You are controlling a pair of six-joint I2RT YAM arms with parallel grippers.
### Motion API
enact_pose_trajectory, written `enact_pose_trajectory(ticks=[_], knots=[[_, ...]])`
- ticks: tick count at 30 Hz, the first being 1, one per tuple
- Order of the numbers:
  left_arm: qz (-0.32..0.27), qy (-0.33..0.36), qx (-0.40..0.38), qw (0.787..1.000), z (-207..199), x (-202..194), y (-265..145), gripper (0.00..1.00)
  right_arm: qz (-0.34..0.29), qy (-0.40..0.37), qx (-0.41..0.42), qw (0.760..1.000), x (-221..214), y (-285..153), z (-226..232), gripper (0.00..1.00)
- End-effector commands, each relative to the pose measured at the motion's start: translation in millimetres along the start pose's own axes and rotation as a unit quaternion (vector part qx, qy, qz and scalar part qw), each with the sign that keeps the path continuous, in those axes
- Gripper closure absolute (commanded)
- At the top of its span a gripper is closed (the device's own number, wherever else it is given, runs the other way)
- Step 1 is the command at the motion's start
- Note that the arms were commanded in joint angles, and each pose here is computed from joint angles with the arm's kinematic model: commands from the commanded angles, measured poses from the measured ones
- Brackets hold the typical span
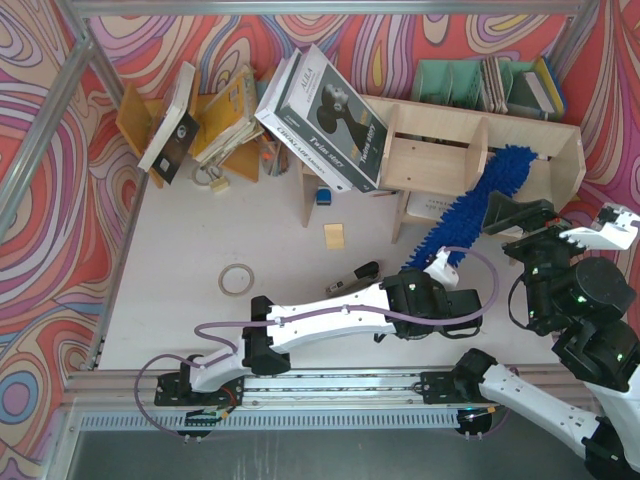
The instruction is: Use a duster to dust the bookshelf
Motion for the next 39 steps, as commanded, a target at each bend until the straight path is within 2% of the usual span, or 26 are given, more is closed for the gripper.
enact_pose_trajectory(ticks=[1, 11, 18, 21, 25, 31, 35, 39], knots=[[-0.002, -0.002, -0.001, 1.0, 13, 1, -10, 1.0, -0.009, 0.012, -0.001, 1.0, 6, -2, -1, 0.03], [-0.015, 0.046, -0.079, 0.996, -20, 12, -7, 1.0, -0.013, 0.014, -0.004, 1.0, 7, -3, -4, 0.03], [-0.013, 0.072, -0.069, 0.995, -19, 1, -13, 1.0, -0.016, 0.014, -0.007, 1.0, 8, -3, -5, 0.03], [-0.014, 0.057, -0.042, 0.997, -5, -5, -14, 1.0, -0.014, 0.014, -0.006, 1.0, 6, -2, -4, 0.03], [-0.021, 0.002, 0.001, 1.0, 19, -6, -18, 1.0, -0.012, 0.013, -0.006, 1.0, 3, -1, -4, 0.03], [-0.034, -0.044, 0.031, 0.998, 36, -8, -25, 1.0, -0.012, 0.013, -0.005, 1.0, 3, -1, -3, 0.03], [-0.038, -0.051, 0.034, 0.997, 38, -9, -25, 1.0, -0.012, 0.013, -0.007, 1.0, 2, -1, -5, 0.03], [-0.075, -0.058, 0.034, 0.995, 42, 1, -34, 1.0, -0.012, 0.012, -0.008, 1.0, 0, -1, -7, 0.03]])
Point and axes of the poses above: each gripper's point midway between its finger pads, its own y axis out along the fingers, its own z axis along the line the jaws close on, x = y × z, the point moved 1 cm from there along -y, back along the fingers, and after that the axes turned 5 degrees about y, right-handed, at the moved point
